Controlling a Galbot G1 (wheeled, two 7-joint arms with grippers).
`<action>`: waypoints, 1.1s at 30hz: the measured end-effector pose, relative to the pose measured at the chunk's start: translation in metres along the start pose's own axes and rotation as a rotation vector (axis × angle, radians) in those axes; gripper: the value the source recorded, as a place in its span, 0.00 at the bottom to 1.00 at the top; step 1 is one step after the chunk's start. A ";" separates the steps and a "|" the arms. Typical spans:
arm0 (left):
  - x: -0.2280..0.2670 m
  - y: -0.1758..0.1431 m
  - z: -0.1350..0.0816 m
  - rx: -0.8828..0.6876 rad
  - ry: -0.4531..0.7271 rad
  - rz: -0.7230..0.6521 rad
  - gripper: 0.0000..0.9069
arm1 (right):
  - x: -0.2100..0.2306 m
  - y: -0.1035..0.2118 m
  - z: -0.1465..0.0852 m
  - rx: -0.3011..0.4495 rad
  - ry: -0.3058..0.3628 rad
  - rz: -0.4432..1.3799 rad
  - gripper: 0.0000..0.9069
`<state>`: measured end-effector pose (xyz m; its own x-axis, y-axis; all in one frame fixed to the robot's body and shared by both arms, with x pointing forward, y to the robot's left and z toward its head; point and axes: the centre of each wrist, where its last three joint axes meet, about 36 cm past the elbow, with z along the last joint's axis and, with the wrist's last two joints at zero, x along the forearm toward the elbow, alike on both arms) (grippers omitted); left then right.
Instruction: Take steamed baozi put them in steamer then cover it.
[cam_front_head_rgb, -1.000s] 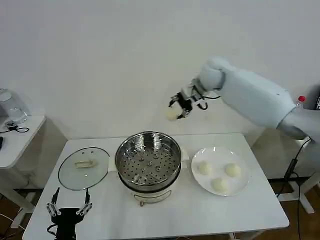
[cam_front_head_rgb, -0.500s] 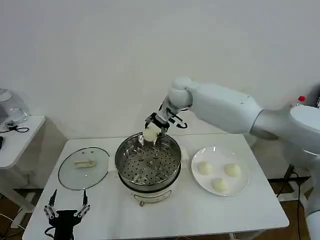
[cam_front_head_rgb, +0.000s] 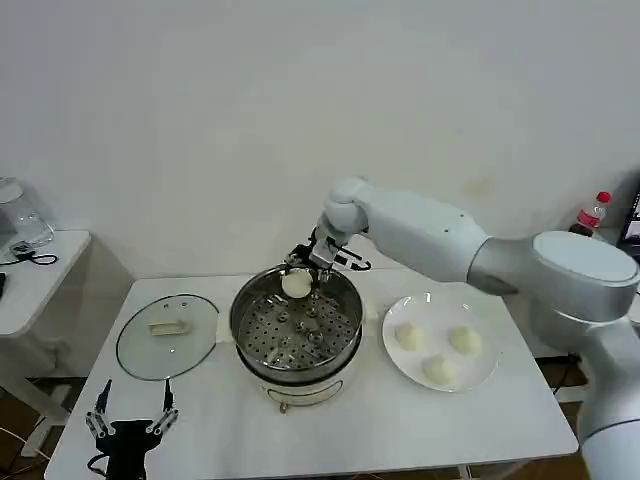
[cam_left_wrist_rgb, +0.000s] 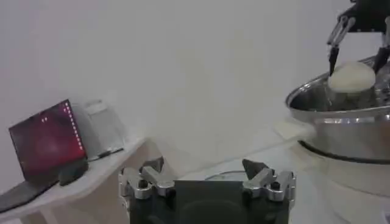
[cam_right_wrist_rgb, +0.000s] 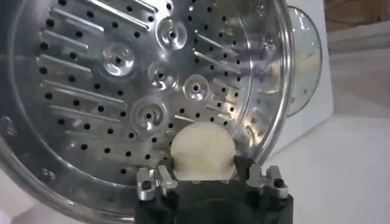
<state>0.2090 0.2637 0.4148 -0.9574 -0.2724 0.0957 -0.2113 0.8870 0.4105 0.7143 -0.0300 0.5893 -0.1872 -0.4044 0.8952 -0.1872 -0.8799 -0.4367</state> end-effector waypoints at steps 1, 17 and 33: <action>0.000 0.000 0.000 0.000 0.000 -0.001 1.00 | -0.002 -0.001 0.000 0.008 -0.001 -0.002 0.76; 0.000 -0.004 -0.003 0.012 -0.008 0.003 1.00 | 0.005 -0.005 0.005 0.055 0.012 -0.010 1.00; -0.003 -0.010 -0.013 0.018 -0.026 0.063 1.00 | 0.148 0.037 0.006 -0.251 0.134 0.064 1.00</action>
<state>0.2168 0.2511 0.4220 -0.9737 -0.2063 0.0966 -0.1540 0.9086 0.3882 0.6850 -0.1238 0.7066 -0.3289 -0.4059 0.8527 -0.4008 -0.7576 -0.5152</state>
